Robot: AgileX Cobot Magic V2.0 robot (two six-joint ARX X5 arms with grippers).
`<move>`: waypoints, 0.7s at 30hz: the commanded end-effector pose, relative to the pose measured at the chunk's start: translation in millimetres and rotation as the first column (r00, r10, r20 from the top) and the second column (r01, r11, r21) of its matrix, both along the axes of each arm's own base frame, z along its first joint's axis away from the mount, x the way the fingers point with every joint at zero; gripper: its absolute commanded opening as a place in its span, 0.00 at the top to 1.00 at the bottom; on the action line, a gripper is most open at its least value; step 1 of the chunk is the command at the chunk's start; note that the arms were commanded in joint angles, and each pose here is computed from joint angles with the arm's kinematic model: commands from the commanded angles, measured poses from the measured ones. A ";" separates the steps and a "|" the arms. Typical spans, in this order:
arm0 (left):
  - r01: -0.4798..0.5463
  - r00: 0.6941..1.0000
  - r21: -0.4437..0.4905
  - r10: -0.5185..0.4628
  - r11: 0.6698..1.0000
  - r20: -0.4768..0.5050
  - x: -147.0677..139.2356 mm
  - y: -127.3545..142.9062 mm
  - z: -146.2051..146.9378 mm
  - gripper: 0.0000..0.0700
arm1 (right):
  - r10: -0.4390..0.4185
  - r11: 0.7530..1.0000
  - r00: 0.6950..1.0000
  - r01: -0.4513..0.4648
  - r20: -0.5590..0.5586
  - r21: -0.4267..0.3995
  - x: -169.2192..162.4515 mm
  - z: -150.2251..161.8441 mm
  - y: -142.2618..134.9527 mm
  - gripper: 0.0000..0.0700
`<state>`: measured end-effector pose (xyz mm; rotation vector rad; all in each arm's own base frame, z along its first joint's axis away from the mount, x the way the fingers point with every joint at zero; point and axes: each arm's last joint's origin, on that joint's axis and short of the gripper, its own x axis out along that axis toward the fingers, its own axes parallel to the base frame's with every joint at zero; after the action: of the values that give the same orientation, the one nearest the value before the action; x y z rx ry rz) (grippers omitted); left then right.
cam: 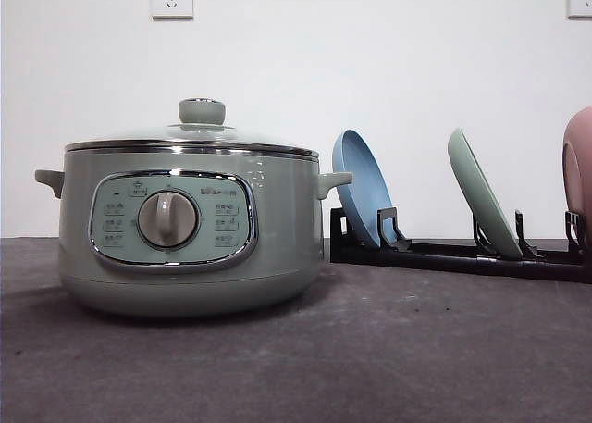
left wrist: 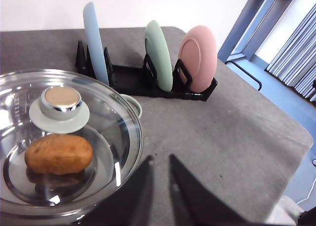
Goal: Transfer potato from steamer to green plate
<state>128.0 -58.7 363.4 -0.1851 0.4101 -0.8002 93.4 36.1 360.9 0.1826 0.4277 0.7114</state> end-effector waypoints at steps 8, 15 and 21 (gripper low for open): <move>0.019 0.999 0.006 -0.019 1.000 0.031 -1.2 -0.5 6.9 0.00 | 0.009 1.000 1.000 -0.009 0.026 -0.003 -0.5 5.3 0.4 0.07; 0.021 0.999 0.009 -0.021 1.000 0.035 -1.2 -0.5 6.9 0.00 | 0.008 1.000 1.000 -0.008 0.026 -0.003 -0.5 5.3 0.4 0.06; 0.021 0.999 0.009 -0.021 1.000 0.034 -1.2 -0.5 6.8 0.00 | 0.009 1.000 0.999 -0.009 0.033 0.000 -0.2 6.0 0.5 0.06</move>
<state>127.8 -58.6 362.8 -0.1697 0.4111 -0.8029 93.5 36.1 361.2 0.1820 0.4237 0.7118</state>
